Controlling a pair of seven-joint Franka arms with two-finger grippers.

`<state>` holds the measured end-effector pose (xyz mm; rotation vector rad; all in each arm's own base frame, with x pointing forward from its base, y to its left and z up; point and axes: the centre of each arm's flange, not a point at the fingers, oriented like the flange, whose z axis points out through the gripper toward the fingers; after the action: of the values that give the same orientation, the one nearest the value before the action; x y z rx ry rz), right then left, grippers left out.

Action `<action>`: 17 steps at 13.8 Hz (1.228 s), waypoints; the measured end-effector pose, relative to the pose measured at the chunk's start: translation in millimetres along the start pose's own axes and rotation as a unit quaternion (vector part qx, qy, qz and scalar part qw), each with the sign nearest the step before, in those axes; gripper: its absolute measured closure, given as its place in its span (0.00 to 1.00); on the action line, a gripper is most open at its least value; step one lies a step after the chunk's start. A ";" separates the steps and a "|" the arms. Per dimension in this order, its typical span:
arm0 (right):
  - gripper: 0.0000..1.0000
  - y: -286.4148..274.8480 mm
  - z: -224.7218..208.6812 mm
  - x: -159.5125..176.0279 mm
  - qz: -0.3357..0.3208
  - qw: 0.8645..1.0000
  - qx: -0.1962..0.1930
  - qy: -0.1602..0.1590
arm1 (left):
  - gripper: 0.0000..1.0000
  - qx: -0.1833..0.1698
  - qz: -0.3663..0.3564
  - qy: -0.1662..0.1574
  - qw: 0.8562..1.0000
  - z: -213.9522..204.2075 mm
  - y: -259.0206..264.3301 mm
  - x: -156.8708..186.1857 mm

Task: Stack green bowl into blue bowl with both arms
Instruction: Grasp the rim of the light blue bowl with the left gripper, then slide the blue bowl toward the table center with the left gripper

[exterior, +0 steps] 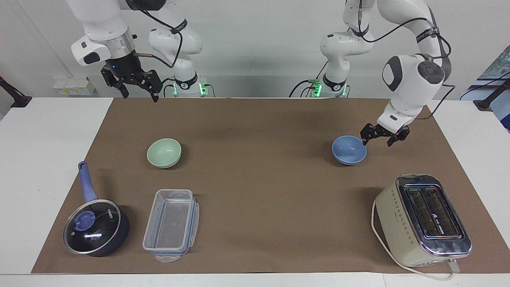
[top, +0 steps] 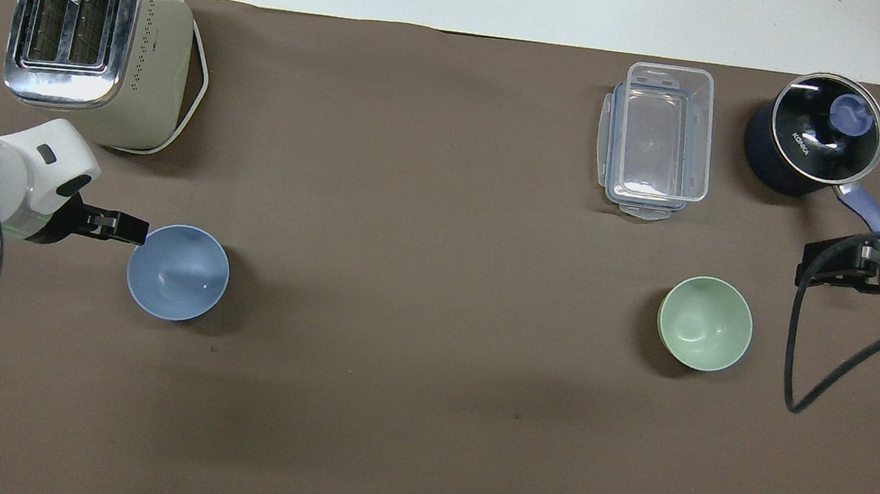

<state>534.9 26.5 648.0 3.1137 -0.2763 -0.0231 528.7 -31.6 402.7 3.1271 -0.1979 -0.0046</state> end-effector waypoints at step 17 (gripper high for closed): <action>0.00 0.1 0.0 0.0 0.000 1.000 0.000 0.000 | 0.94 -0.021 0.030 -0.002 0.999 35.2 75.6 -6.5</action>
<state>534.9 26.4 648.0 3.1137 -0.2765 -0.0230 512.6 -106.0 368.2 3.0792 -0.2868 -0.0133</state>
